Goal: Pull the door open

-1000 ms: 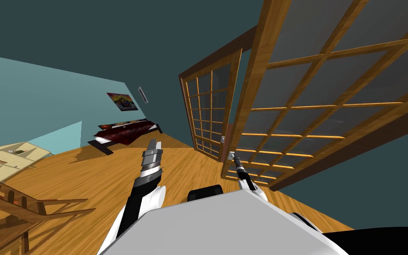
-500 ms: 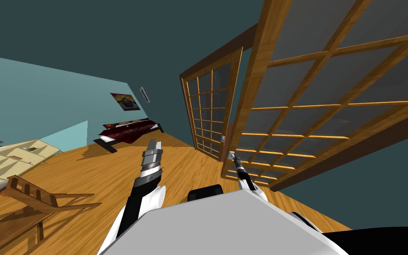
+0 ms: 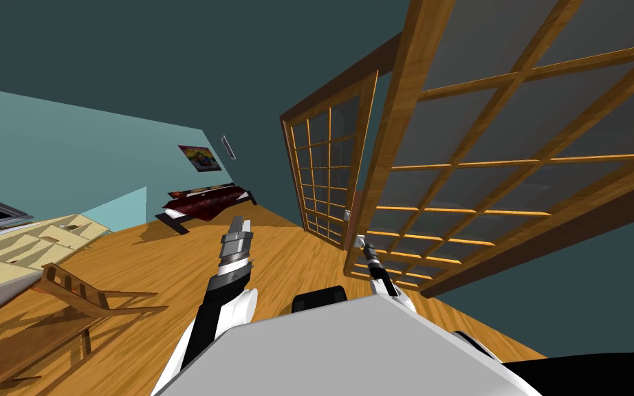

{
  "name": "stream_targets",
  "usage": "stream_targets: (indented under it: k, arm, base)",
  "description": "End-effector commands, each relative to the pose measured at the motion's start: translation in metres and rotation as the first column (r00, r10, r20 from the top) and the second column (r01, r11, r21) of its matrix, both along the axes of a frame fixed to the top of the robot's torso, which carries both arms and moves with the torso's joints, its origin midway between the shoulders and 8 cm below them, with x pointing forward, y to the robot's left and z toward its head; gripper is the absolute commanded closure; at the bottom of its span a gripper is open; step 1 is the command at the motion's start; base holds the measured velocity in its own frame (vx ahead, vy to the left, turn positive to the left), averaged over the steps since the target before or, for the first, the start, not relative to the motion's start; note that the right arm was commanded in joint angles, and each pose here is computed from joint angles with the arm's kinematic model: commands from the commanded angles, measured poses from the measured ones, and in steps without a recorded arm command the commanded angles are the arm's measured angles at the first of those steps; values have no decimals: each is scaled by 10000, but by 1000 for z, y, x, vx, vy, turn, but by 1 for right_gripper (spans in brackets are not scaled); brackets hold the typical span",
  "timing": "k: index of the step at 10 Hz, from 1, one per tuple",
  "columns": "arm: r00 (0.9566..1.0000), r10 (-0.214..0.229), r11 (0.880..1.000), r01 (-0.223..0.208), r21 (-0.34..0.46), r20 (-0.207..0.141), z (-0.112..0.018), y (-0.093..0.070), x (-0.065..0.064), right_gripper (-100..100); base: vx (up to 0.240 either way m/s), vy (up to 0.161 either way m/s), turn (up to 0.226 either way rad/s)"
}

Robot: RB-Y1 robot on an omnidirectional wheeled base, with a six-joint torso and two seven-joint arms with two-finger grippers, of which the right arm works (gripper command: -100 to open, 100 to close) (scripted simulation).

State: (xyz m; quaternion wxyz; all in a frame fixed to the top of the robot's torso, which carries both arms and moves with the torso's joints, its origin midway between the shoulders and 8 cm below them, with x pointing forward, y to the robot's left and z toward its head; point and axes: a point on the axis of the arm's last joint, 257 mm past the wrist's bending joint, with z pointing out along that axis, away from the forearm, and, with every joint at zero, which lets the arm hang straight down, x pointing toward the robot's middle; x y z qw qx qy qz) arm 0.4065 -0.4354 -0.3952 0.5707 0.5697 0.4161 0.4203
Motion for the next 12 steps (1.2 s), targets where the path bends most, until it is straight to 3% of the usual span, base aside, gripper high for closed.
stream_targets:
  k: [1, 5, 7, 8, 12]
  arm:
    - [9996, 163, 9982, -177, 577, 238, 0, 13, 6, 100]
    - [9986, 81, 9885, -161, 1506, 531, 0, 12, 6, 100]
    - [9985, 79, 9878, -163, 1551, 546, 0, 12, 6, 100]
    - [9988, -172, 9834, 84, 1810, 468, -7, 0, 1, -100]
    - [9955, -405, 9589, 146, 2835, 858, -5, 1, 5, -100]
  base:
    - [-30, -5, 14]
    - [-28, -6, 36]
    - [-14, -5, 0]
    - [-33, -12, 10]
    - [-66, 2, 54]
